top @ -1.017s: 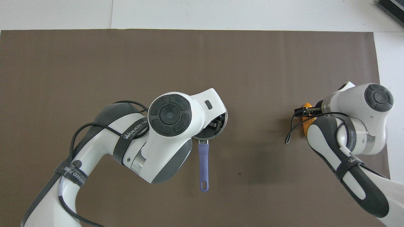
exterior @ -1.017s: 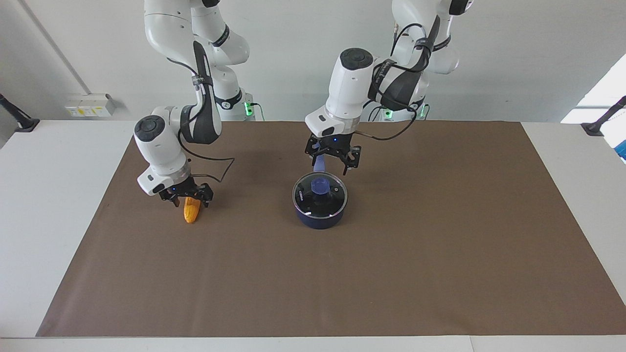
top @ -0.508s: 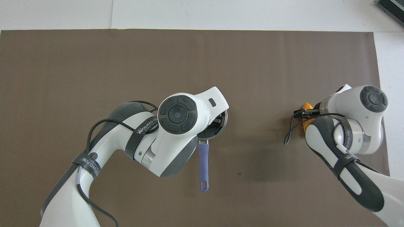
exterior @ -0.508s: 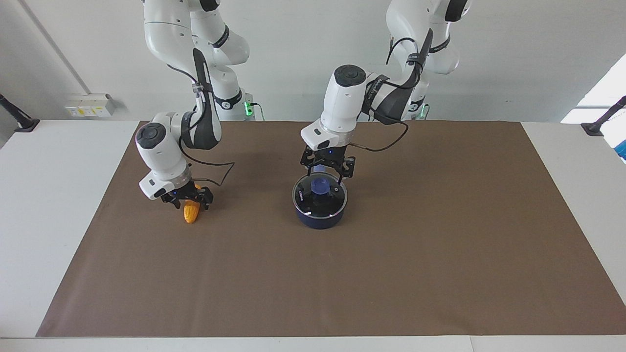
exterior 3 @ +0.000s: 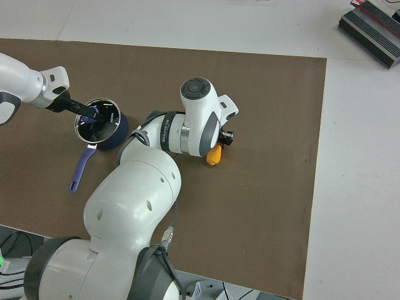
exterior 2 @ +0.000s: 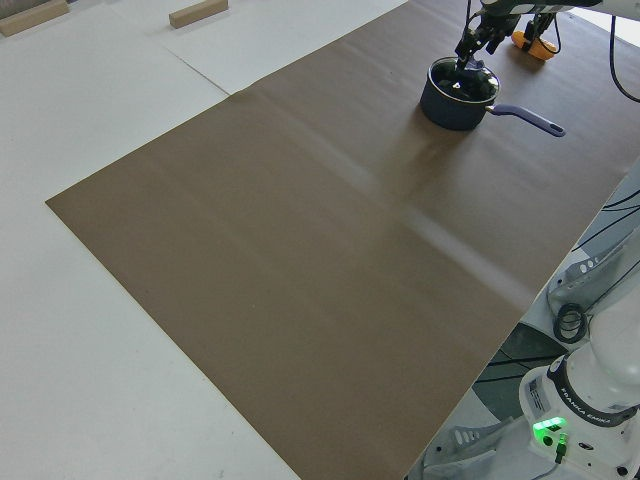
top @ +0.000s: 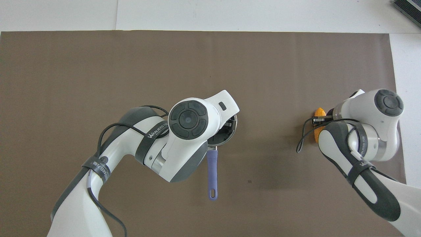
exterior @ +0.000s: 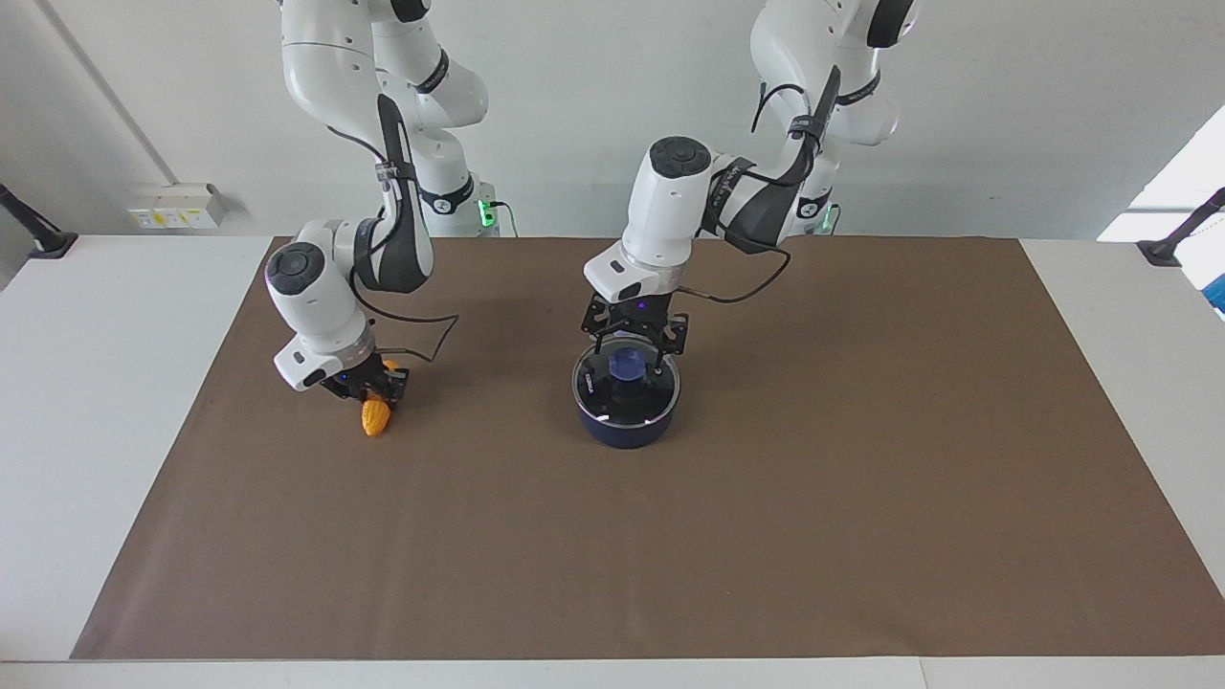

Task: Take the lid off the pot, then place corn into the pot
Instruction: 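Grasp the lid knob with the left gripper while the right gripper grasps the corn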

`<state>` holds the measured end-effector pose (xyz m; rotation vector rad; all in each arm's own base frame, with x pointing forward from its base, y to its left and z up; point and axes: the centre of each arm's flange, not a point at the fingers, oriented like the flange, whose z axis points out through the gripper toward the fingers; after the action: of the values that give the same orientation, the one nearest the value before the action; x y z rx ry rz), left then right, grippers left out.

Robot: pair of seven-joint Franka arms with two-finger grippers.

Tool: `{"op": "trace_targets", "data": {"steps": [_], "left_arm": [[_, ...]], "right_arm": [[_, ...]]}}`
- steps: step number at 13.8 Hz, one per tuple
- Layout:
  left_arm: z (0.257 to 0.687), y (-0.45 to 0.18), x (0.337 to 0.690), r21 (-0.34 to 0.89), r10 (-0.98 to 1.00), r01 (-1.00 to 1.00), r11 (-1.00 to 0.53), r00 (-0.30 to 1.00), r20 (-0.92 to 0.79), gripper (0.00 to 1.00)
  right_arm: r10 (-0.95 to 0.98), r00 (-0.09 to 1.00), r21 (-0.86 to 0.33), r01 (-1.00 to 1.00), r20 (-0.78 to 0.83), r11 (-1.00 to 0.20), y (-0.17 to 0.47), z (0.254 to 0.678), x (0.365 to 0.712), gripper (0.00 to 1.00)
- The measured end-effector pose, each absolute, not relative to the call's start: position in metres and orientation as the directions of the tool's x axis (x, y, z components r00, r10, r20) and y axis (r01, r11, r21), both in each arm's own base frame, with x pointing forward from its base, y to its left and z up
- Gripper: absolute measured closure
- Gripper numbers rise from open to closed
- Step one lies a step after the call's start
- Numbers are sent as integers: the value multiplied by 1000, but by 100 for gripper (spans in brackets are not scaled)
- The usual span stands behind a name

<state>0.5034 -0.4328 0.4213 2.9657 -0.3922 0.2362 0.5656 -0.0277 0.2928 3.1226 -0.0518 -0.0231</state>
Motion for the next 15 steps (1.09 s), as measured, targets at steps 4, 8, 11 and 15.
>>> {"op": "trace_targets", "data": {"steps": [4,8,11,15], "left_arm": [[405,-435,505,84,-210,-226,-971,963,169,0],[406,-436,505,85,-204,-221,-971,963,175,8],[407,-438,504,90,-180,-197,-976,968,177,37],[408,-440,503,76,-182,-199,-977,965,187,37]], "right_arm": [[-33,999,19,-33,4,-999,-28,302,571,61],[-37,999,14,-37,-4,-999,-30,367,582,61],[-59,998,8,-59,-9,-998,-41,422,574,61],[-84,996,1,-84,10,-996,-55,466,560,61]]}}
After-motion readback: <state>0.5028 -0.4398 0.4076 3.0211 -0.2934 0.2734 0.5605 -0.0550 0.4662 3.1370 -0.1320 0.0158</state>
